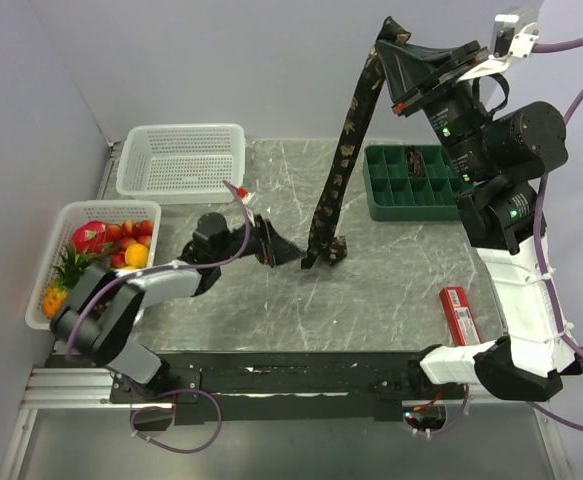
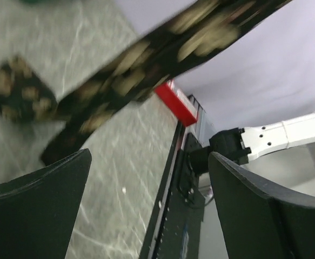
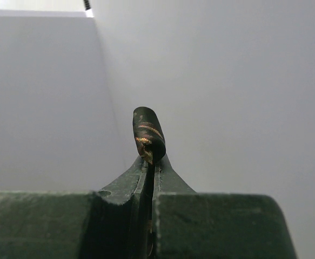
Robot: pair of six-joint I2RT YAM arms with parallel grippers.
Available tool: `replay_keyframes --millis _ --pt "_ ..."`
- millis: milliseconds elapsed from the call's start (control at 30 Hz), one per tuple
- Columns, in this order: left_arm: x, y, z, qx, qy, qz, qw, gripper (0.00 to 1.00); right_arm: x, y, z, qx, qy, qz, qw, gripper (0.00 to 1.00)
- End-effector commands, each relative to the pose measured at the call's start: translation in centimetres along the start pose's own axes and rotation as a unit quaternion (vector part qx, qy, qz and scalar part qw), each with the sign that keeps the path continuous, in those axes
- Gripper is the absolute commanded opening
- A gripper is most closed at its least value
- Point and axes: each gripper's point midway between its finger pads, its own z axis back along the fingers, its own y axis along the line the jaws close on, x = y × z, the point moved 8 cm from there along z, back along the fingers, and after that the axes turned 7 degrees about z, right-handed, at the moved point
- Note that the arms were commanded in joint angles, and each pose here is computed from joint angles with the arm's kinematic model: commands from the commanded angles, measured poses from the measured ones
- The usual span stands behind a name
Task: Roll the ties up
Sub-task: Place the tie at the center of the board.
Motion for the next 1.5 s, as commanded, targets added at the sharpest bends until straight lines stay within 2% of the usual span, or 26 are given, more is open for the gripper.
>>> replay_keyframes --millis 0,67,167,300,400,433,500,533,567,600,633,667,733,767,833,867,900,933,1000,1033,1100,1233,1433,1467 --pt "-0.5 -1.2 -0.6 -0.087 -0.029 0.02 0.996 0.95 3.8 -0.7 0.1 -0.044 -0.077 0.005 0.996 0.0" --pt "-2.0 -1.0 -1.2 -0.098 -0.017 0.055 0.993 0.95 4.4 -0.8 -0.2 -0.047 -0.097 0.004 0.994 0.0" --pt "-3.3 -1.2 -1.6 -0.112 -0.034 0.077 0.99 0.96 4.8 -0.7 -0.7 -0.043 -0.109 -0.001 0.993 0.0" --pt "-3.3 -1.2 -1.4 -0.111 -0.059 0.083 0.989 0.97 5.1 -0.6 -1.3 -0.039 -0.115 -0.004 0.993 0.0" --pt "-2.5 -1.9 -1.4 -0.103 -0.081 0.061 0.989 0.99 5.1 -0.8 -1.2 -0.045 -0.125 -0.005 0.991 0.0" --pt "-2.3 -1.0 -1.9 -0.055 -0.092 0.061 0.992 0.97 5.0 -0.9 -1.2 -0.049 -0.128 -0.007 0.991 0.0" --pt "-1.0 -1.9 -2.4 -0.008 -0.112 0.036 0.993 0.96 4.9 -1.0 -1.1 -0.06 -0.136 -0.012 0.989 0.0" --pt "-0.5 -1.5 -3.5 0.063 -0.127 0.013 0.99 0.96 4.8 -1.4 -1.2 -0.079 -0.137 -0.017 0.987 0.0" --pt "0.1 -2.2 -3.7 0.091 -0.136 -0.004 0.987 0.96 4.6 -1.5 -1.2 -0.088 -0.137 -0.023 0.986 0.0" --pt "0.5 -2.3 -4.1 0.123 -0.143 -0.042 0.981 0.96 4.6 -1.6 -1.3 -0.099 -0.141 -0.032 0.985 0.0" --pt "1.4 -4.1 -5.4 0.137 -0.162 -0.059 0.975 0.96 4.5 -2.0 -1.2 -0.124 -0.145 -0.04 0.981 0.0" --pt "1.3 -2.8 -5.5 0.212 -0.167 -0.063 0.961 0.96 4.2 -1.9 -1.4 -0.13 -0.143 -0.045 0.98 0.0" --pt "2.2 -4.1 -7.0 0.253 -0.183 -0.1 0.945 0.96 4.5 -2.0 -1.3 -0.152 -0.157 -0.044 0.975 0.0" --pt "2.0 -2.8 -7.3 0.311 -0.19 -0.114 0.924 0.96 4.4 -2.2 -1.4 -0.171 -0.16 -0.048 0.971 0.0" --pt "2.1 -4.2 -9.0 0.335 -0.198 -0.149 0.909 0.96 4.5 -1.9 -1.6 -0.178 -0.168 -0.044 0.968 0.0" --pt "1.4 -3.1 -9.8 0.369 -0.2 -0.158 0.894 0.96 4.8 -1.9 -1.6 -0.184 -0.171 -0.044 0.967 0.0" --pt "1.5 -2.6 -9.8 0.412 -0.215 -0.173 0.869 0.96 4.5 -1.6 -2.0 -0.181 -0.167 -0.041 0.968 0.0" --pt "1.8 -3.7 -10.7 0.42 -0.233 -0.175 0.86 0.96 4.5 -1.5 -2.1 -0.179 -0.166 -0.04 0.969 0.0" --pt "1.0 -2.7 -11.6 0.463 -0.233 -0.196 0.832 0.96 4.5 -1.2 -2.4 -0.173 -0.165 -0.038 0.97 0.0" --pt "1.6 -3.4 -12.3 0.464 -0.243 -0.197 0.829 0.96 4.5 -1.1 -2.4 -0.171 -0.166 -0.039 0.97 0.0" --pt "1.1 -2.4 -13.2 0.485 -0.24 -0.212 0.814 0.96 4.4 -1.0 -2.4 -0.169 -0.165 -0.039 0.971 0.0" --pt "0.9 -0.6 -15.3 0.51 -0.245 -0.207 0.798 0.96 4.7 -0.7 -1.9 -0.158 -0.169 -0.045 0.972 0.0" --pt "1.3 3.2 -14.8 0.528 -0.246 -0.173 0.794 0.99 6.3 -0.4 -0.6 -0.146 -0.179 -0.049 0.972 0.0" --pt "1.7 3.3 -14.7 0.518 -0.256 -0.167 0.799 0.92 6.7 -0.3 0.0 -0.142 -0.181 -0.053 0.972 0.0"
